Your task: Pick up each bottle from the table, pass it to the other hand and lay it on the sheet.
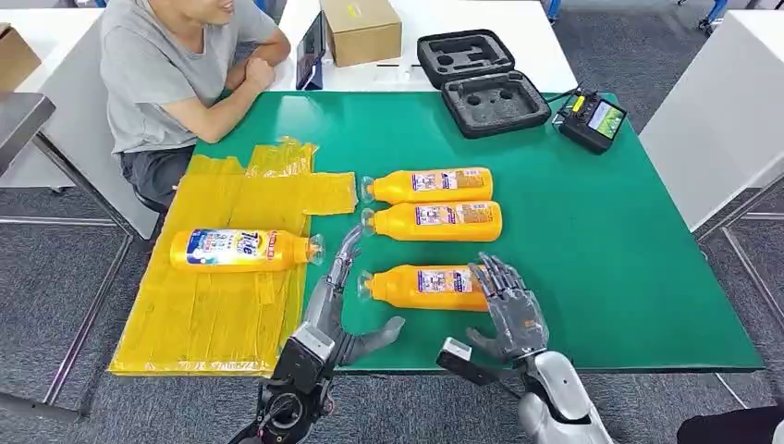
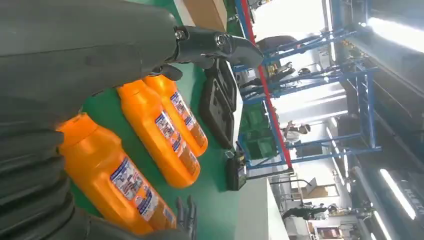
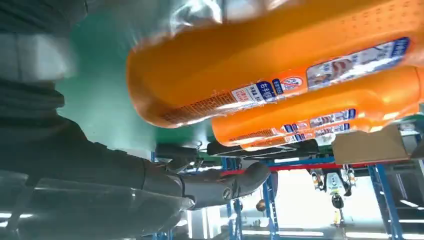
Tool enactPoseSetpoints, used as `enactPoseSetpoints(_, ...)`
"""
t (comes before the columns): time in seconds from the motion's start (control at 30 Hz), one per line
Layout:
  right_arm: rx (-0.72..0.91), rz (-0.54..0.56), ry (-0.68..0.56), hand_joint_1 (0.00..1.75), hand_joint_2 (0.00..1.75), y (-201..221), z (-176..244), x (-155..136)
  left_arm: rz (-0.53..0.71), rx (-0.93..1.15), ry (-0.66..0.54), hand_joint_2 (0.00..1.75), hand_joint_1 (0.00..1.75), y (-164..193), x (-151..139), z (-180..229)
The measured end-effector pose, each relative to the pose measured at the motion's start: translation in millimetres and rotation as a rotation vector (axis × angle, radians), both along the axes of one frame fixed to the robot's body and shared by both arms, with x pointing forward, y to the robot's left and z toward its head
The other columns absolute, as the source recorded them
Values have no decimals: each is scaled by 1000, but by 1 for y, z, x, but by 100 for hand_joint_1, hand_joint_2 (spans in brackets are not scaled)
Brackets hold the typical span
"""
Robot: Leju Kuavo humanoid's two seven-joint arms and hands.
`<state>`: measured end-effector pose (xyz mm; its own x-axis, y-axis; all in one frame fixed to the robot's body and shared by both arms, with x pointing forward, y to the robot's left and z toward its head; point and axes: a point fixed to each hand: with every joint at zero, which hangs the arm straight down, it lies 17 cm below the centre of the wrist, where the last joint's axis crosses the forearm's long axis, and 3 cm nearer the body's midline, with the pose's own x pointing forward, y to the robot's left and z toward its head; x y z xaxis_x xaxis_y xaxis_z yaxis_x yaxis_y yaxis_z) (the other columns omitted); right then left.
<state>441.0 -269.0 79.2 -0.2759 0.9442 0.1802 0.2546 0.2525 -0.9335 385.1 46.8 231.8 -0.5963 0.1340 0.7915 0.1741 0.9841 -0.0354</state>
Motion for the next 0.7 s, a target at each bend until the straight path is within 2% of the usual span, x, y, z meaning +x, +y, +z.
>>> enactPoseSetpoints(0.7, -89, 61, 60, 0, 175, 21, -18, 48, 33, -11, -1, 175, 0, 4, 4, 3)
